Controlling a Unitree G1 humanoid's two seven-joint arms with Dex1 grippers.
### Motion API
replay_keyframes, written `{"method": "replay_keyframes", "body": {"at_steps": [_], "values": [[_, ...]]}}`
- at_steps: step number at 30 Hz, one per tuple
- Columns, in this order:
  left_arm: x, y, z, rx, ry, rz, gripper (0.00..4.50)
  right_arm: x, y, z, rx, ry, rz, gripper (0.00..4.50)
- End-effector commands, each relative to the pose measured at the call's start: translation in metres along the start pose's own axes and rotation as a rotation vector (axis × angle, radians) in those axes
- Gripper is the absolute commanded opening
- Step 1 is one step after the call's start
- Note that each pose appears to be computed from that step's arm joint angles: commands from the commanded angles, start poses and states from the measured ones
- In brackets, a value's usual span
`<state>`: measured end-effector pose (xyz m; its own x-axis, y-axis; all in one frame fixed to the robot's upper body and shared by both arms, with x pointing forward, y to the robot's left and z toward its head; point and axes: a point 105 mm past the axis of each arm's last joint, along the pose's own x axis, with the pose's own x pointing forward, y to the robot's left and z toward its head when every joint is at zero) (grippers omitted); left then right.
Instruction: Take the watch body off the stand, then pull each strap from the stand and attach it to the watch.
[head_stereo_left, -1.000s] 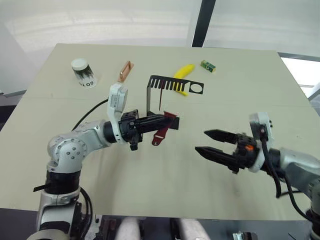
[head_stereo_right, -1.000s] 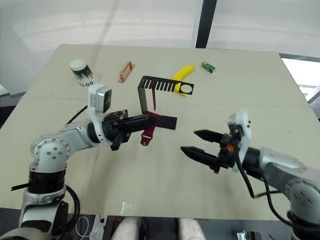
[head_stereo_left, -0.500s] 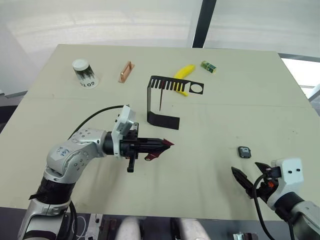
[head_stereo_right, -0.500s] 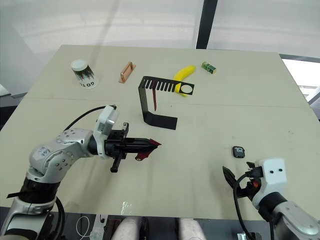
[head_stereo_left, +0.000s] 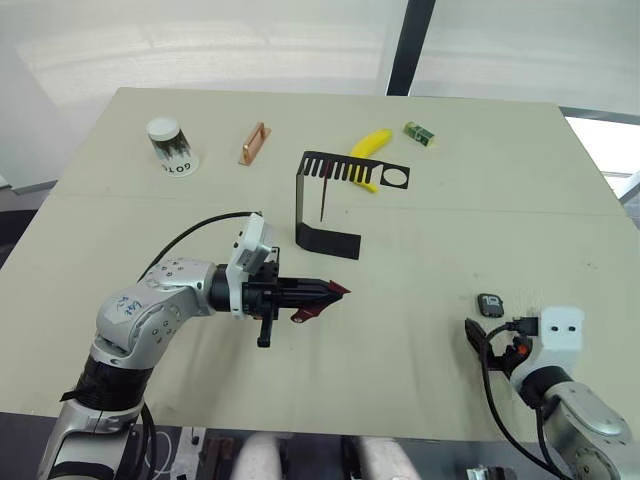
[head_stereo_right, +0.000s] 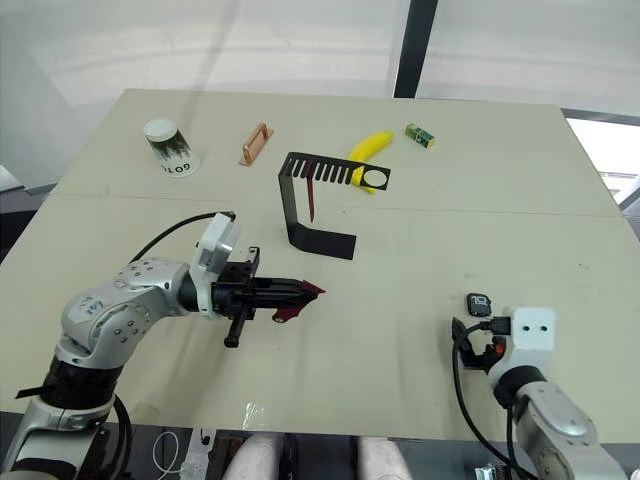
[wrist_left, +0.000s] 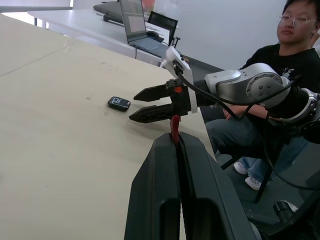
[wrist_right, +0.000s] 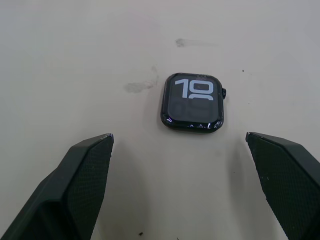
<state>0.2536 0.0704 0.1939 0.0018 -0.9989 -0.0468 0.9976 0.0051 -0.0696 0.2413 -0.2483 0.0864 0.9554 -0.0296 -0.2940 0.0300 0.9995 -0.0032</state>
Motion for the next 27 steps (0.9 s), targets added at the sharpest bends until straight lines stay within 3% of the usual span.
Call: {"method": "replay_keyframes", "body": {"at_steps": [1, 16, 20, 27], "values": [[0.001, -0.006, 0.01, 0.043, -0.023, 0.0, 0.0, 0.003, -0.005, 0.003, 0.007, -0.029, -0.051, 4.49], [0.003, -0.013, 0.008, 0.047, 0.011, -0.021, 0.0, 0.02, -0.009, 0.004, 0.112, -0.028, -0.102, 4.49], [0.002, -0.013, 0.009, 0.048, 0.01, -0.024, 0.0, 0.02, -0.014, 0.002, 0.098, -0.014, -0.143, 3.24], [0.002, -0.012, 0.009, 0.046, 0.002, -0.022, 0.0, 0.022, -0.016, 0.0, 0.1, -0.007, -0.151, 3.24]]}}
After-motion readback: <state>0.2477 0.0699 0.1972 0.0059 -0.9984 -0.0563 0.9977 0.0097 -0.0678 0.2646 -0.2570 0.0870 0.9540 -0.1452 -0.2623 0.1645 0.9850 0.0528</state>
